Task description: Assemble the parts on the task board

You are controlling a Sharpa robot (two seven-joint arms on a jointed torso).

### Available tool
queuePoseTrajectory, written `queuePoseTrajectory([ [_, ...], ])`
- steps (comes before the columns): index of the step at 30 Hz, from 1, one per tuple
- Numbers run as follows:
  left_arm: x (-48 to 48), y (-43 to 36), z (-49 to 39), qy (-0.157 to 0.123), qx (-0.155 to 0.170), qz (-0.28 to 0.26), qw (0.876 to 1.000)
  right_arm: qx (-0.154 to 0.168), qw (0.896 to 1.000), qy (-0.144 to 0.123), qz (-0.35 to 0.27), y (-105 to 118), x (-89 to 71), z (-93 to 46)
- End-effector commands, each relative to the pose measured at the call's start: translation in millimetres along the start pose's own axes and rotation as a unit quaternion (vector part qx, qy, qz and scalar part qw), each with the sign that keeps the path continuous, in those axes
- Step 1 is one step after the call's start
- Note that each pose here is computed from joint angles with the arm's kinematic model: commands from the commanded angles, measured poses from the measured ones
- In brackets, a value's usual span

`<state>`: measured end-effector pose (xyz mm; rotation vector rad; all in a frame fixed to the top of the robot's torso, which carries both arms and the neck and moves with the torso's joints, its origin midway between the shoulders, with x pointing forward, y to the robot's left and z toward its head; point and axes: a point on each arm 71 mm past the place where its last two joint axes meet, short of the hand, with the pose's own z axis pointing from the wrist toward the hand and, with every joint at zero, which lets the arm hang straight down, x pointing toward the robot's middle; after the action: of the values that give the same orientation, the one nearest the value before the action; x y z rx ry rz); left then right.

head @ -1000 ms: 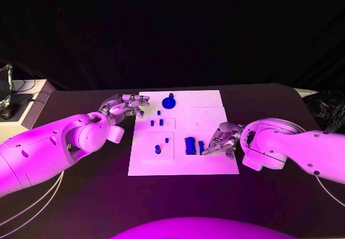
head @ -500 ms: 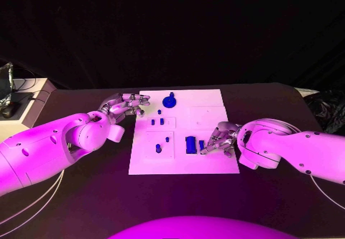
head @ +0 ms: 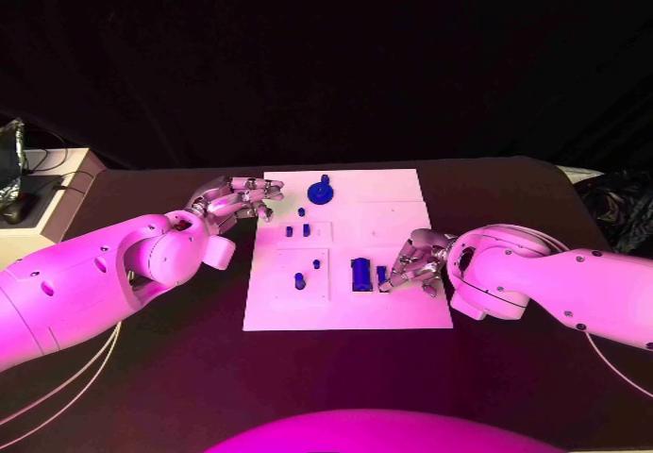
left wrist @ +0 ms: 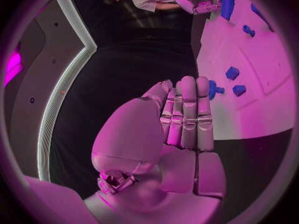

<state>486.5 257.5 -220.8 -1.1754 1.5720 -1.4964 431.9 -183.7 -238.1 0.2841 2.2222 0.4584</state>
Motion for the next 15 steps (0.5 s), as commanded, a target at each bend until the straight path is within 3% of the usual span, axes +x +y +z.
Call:
queuePoseTrajectory([
  [1,2.7,-0.6,0.2,0.011,0.002,-0.001,1.0,0.004,1.0,-0.011,-0.006,-5,-1.2,0.0],
  [7,2.6,-0.6,0.2,0.011,0.002,-0.001,1.0,-0.015,1.0,-0.017,0.019,-5,-4.0,-5.9],
  [15,3.1,-0.3,0.5,0.012,0.002,-0.001,1.0,-0.05,0.997,-0.045,0.045,4,-20.4,-16.7],
])
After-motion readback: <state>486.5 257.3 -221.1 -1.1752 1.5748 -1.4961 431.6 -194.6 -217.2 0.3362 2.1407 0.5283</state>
